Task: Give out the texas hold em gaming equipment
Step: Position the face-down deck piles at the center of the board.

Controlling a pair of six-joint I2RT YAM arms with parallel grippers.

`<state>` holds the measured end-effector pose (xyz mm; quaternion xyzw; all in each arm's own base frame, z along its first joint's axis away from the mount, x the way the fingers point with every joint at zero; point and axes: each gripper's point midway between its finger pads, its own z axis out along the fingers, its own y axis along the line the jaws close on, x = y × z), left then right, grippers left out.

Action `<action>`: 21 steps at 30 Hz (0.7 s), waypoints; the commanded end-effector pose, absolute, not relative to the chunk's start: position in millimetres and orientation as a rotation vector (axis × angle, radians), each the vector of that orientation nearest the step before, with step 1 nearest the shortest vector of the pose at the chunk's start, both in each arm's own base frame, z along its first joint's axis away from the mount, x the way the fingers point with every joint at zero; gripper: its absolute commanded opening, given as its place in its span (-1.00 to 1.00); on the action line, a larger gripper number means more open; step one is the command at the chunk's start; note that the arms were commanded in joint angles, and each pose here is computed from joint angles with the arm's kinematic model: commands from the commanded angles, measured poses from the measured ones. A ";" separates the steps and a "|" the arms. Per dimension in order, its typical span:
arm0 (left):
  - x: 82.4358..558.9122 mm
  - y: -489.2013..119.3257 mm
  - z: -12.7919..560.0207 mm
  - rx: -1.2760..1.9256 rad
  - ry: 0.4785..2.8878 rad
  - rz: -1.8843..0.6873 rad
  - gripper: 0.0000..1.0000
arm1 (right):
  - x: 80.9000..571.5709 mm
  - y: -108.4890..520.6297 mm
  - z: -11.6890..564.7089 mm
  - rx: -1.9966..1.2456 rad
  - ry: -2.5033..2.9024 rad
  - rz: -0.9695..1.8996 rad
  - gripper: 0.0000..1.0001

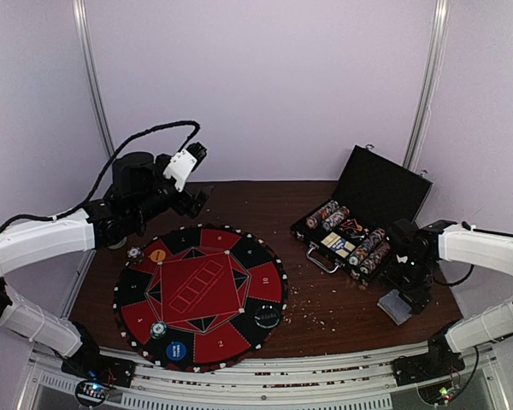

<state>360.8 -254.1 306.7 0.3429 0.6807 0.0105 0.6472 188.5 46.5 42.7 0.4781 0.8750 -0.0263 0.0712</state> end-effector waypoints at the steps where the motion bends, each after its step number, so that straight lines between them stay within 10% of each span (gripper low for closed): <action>1: 361.1 -254.2 314.0 0.762 1.515 0.006 0.97 | 187.7 47.5 40.0 1.462 2.630 -0.064 1.00; 21: 359.4 -257.7 309.1 0.787 1.515 -0.009 0.96 | 180.1 45.3 47.0 1.446 2.676 -0.087 1.00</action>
